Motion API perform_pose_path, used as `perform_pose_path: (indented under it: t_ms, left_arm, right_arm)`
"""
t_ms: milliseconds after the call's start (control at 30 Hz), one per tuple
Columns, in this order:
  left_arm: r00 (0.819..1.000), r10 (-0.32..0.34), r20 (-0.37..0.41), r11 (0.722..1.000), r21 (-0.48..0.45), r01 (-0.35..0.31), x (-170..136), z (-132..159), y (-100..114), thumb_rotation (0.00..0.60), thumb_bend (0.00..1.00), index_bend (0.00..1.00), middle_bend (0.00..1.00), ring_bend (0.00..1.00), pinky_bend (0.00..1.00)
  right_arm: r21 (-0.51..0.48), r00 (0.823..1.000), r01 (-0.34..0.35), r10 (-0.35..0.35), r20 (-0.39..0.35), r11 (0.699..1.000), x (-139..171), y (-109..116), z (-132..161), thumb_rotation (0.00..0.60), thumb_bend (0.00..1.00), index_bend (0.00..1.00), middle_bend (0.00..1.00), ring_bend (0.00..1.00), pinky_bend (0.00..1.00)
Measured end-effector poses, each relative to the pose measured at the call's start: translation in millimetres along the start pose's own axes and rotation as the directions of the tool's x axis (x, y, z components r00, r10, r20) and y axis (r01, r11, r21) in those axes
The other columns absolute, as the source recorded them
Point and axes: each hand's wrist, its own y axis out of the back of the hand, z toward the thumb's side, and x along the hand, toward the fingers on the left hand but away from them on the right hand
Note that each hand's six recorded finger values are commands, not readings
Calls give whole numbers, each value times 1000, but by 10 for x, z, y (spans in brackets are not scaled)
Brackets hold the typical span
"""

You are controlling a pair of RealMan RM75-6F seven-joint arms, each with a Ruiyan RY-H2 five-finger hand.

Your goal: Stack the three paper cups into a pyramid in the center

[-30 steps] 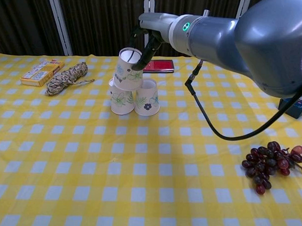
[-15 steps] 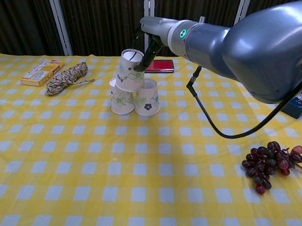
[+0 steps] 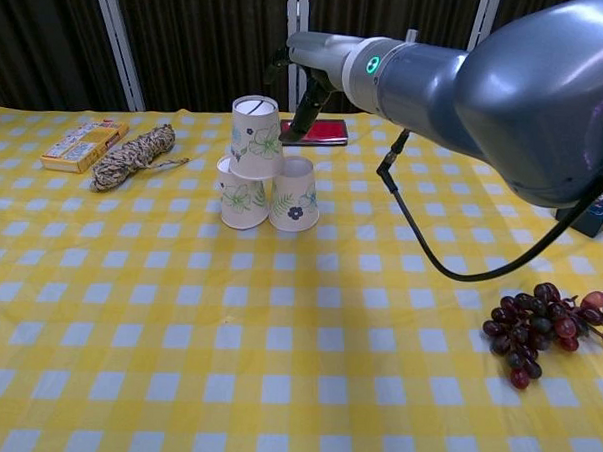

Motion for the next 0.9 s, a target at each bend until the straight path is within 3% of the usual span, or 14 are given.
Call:
perform_pose_path:
  t_ms: [333,600,733,900]
  left_arm:
    - [1000,2,9,1000,-1,-2,-5,30,-7,600,140,0,0,0,0]
    - [999,-10,33,999,39,9,-22,109,-118,600,140,0,0,0,0]
    - [999,-28,40,998,55,25,-9,141,-195,600,140,0,0,0,0]
    - [998,-34,45,995,97,30,-10,163,-260,600,141,0,0,0,0]
  right_arm:
    - [49,997,49,-52,52,998,237,155,-390,600,153,170,0,0,0]
    - [90,977,128,-141,159,988,859,244,-1326,600,151,78,0,0,0]
    - [139,961,159,-185,207,978,1312,200,-1816,600,150,29,0,0,0]
    - [112,940,173,-198,277,979,1806,88,-2283,600,150,14,0,0,0]
